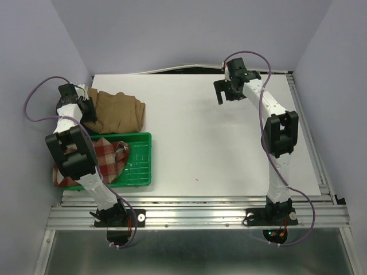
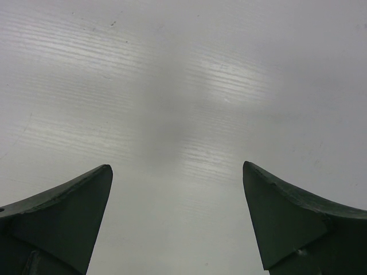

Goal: Fold and stack the skirts
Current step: Neatly place the folded skirt to the corner

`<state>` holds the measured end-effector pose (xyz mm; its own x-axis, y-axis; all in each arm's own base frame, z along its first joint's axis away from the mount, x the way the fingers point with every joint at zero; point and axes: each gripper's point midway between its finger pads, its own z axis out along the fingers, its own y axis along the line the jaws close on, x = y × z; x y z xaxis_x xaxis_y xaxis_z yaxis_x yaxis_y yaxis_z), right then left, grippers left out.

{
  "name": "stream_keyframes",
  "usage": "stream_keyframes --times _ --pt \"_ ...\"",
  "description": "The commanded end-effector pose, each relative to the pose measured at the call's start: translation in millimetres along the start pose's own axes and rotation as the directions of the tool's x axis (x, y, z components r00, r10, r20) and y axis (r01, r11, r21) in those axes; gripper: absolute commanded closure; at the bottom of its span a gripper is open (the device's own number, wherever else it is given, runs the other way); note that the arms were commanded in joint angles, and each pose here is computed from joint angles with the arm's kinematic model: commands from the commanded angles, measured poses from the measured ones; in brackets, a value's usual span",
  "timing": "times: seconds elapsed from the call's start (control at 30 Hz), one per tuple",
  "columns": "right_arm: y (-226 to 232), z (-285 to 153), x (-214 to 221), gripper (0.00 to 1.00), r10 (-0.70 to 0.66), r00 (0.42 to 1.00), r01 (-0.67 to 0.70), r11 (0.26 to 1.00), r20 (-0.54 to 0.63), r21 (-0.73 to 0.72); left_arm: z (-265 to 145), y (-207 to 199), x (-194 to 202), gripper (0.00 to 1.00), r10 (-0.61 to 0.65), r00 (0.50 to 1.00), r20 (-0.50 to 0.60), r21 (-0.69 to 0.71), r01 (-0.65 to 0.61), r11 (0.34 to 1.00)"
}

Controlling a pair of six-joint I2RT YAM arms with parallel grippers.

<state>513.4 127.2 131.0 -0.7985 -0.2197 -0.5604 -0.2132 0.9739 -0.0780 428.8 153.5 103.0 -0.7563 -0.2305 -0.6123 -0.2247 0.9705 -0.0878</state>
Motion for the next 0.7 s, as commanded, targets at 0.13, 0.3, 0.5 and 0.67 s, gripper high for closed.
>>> stream_keyframes --times 0.13,0.3,0.5,0.67 --pt "-3 -24 -11 0.0 -0.037 0.998 0.037 0.999 0.042 -0.015 -83 36 -45 0.25 0.081 0.983 0.162 -0.242 -0.04 0.97" --pt "3 -22 -2 0.0 -0.045 0.999 0.046 0.997 0.021 -0.054 -128 39 -70 0.09 0.155 0.962 0.224 -0.309 -0.08 0.948" --pt "9 -24 8 0.0 -0.034 0.999 0.034 0.985 0.004 -0.169 -148 8 -93 0.11 0.252 0.932 0.26 -0.187 -0.207 0.96" --pt "7 -24 30 0.0 0.007 0.999 -0.019 0.969 -0.05 -0.245 -123 -29 -90 0.18 0.223 0.946 0.233 0.025 -0.236 0.972"
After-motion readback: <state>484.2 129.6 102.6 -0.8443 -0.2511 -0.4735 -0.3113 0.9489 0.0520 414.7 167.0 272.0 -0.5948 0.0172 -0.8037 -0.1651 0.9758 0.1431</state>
